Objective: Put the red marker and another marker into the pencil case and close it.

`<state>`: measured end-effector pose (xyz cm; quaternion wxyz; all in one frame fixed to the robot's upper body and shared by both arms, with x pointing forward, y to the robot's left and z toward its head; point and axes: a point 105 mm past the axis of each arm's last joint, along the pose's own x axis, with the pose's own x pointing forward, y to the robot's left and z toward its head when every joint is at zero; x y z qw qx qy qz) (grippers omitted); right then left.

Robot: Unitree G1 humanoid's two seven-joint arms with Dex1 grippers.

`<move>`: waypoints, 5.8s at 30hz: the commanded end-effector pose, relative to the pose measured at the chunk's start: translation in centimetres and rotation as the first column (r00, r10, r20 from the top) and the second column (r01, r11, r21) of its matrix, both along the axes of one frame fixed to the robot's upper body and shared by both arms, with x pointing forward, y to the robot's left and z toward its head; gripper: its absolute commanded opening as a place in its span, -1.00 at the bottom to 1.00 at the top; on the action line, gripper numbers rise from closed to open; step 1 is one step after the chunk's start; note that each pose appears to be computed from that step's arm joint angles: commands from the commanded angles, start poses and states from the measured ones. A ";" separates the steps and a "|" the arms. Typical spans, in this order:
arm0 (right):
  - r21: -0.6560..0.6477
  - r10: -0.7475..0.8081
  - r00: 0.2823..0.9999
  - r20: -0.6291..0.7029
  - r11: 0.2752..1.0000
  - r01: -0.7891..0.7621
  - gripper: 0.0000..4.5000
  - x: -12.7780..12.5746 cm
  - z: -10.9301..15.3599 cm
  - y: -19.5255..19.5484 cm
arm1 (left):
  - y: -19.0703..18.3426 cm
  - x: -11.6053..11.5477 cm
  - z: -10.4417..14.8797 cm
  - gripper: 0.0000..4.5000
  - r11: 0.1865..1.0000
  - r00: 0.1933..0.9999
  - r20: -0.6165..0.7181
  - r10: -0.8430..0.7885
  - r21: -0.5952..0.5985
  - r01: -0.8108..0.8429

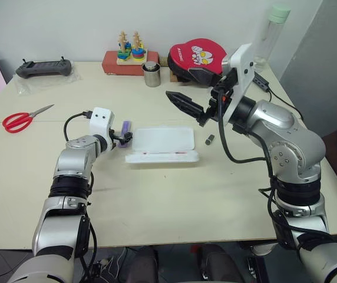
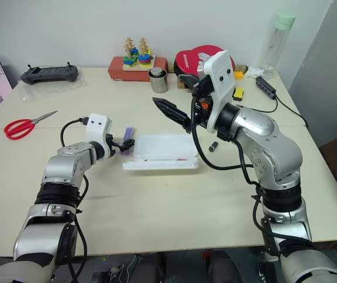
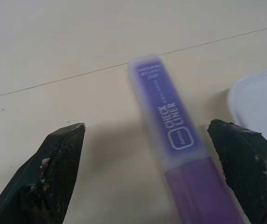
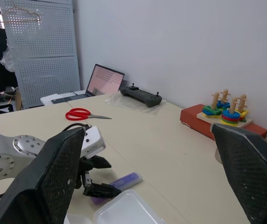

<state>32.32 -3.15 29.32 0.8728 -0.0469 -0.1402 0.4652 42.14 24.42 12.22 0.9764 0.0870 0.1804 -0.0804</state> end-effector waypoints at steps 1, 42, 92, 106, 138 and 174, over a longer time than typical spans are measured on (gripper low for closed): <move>0.018 0.014 0.999 0.046 1.000 -0.015 1.00 -0.9 1.1 -0.2 | 1.3 -0.1 2.3 1.00 0.999 0.997 0.065 0.041 0.013 -0.042; -0.018 0.126 0.992 0.009 0.992 -0.126 1.00 -2.6 0.3 -0.5 | -1.7 0.1 4.9 -0.47 0.986 0.960 0.222 -0.168 0.035 0.165; -0.118 0.092 0.996 -0.014 0.989 -0.093 1.00 -3.8 -1.1 -3.0 | -6.5 -10.3 1.2 0.21 0.294 0.329 -0.370 -0.869 0.150 0.944; -0.262 -0.559 0.774 -0.296 0.827 0.497 1.00 4.5 -11.2 -9.0 | -14.2 -9.4 9.1 1.00 0.400 0.382 0.237 -0.893 0.030 0.916; -0.363 -0.784 0.479 -0.395 0.612 0.702 0.08 8.8 -19.6 -7.2 | -17.3 -7.1 11.4 1.00 0.586 0.497 0.412 -0.764 0.121 0.801; -0.488 0.004 0.917 -0.398 0.846 -0.216 -0.86 -1.2 -17.4 -1.4 | -9.4 -11.5 7.0 1.00 0.369 0.370 0.010 -0.929 0.127 0.921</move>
